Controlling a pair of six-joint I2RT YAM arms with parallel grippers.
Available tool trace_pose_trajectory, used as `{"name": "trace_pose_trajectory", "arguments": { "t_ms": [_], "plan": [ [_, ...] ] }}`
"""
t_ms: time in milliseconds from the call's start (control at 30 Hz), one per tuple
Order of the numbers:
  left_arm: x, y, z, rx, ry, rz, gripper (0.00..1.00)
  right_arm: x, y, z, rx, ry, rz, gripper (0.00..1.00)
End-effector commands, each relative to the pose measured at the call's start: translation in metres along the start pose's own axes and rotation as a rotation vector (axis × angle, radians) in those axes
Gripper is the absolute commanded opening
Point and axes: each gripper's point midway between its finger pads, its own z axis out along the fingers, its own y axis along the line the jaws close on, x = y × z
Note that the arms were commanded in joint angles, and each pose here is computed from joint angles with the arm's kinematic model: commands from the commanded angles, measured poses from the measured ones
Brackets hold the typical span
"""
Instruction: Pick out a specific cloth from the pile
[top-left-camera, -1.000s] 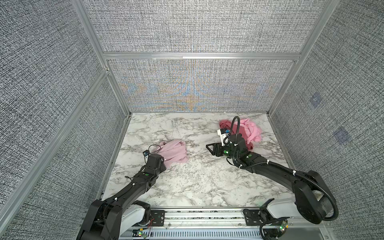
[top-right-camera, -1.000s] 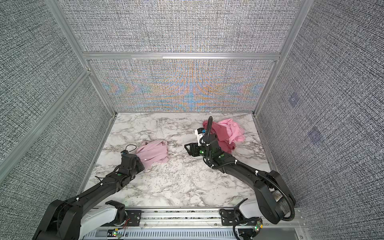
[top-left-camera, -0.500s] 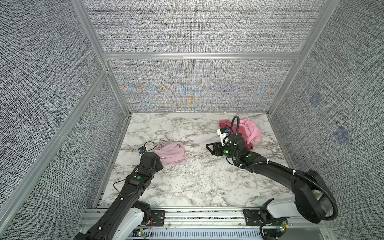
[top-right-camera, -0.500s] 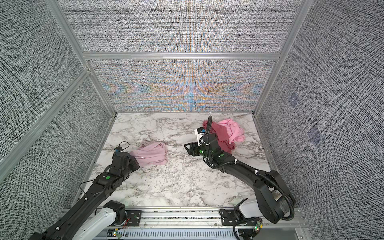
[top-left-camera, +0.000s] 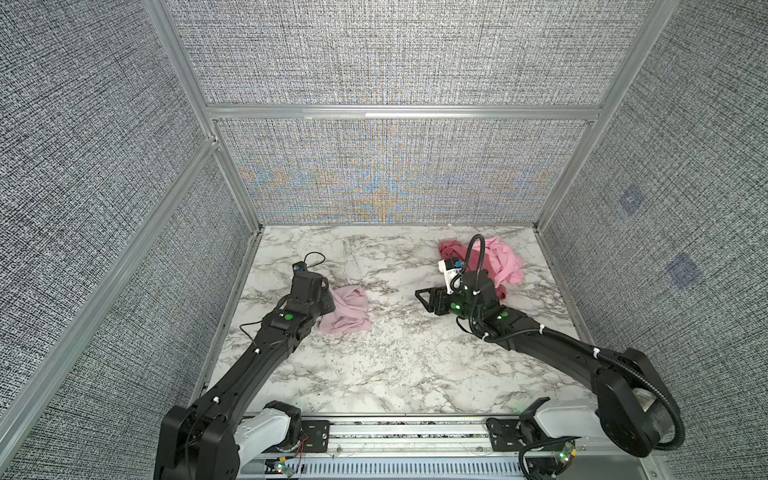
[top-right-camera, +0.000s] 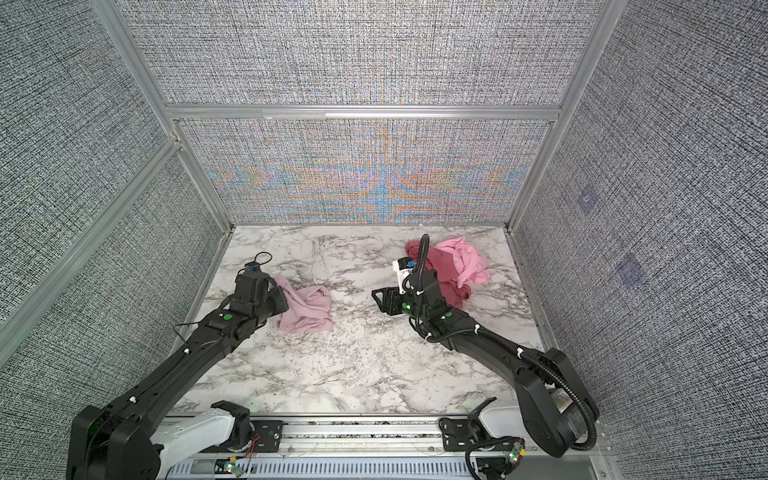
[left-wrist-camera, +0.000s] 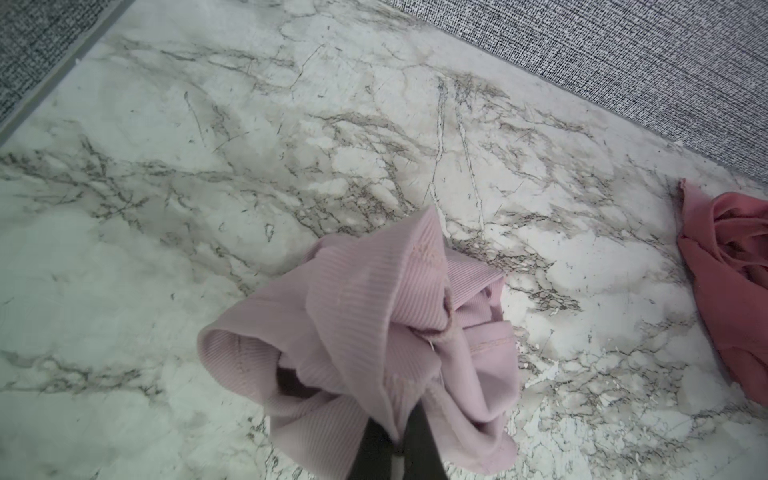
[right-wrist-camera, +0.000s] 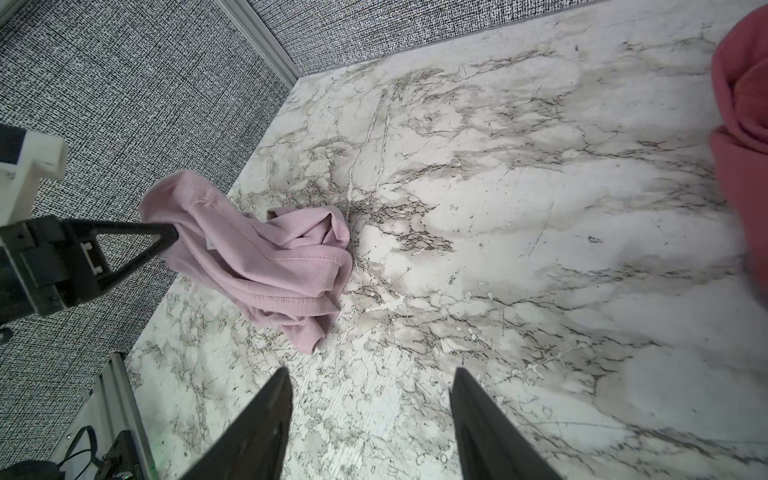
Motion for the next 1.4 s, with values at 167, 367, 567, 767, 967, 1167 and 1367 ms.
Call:
{"name": "trace_pose_trajectory", "arguments": {
  "t_ms": [167,367,567,767,967,1167,1367],
  "plan": [
    [-0.011,-0.064,0.046,0.122,0.021,0.139,0.00,-0.002,-0.010,-0.006,0.039,-0.027,-0.013,0.62],
    [0.022,-0.104,0.084,0.177,0.111,0.215,0.00,0.001,-0.018,-0.013,0.066,-0.034,-0.008,0.62],
    [0.072,-0.120,0.103,0.217,0.212,0.226,0.00,0.003,-0.024,-0.022,0.091,-0.042,-0.007,0.62],
    [0.109,-0.100,0.106,0.197,0.272,0.181,0.00,0.004,-0.028,-0.029,0.106,-0.050,-0.003,0.62],
    [0.104,-0.095,0.094,0.195,0.244,0.151,0.00,0.002,-0.026,-0.032,0.101,-0.058,-0.005,0.62],
    [0.087,-0.100,0.076,0.231,0.188,0.117,0.23,-0.004,-0.021,-0.033,0.098,-0.049,-0.015,0.62],
    [0.082,-0.100,0.053,0.270,0.172,0.081,0.38,-0.015,-0.014,-0.043,0.090,-0.071,-0.029,0.62]
  ]
}}
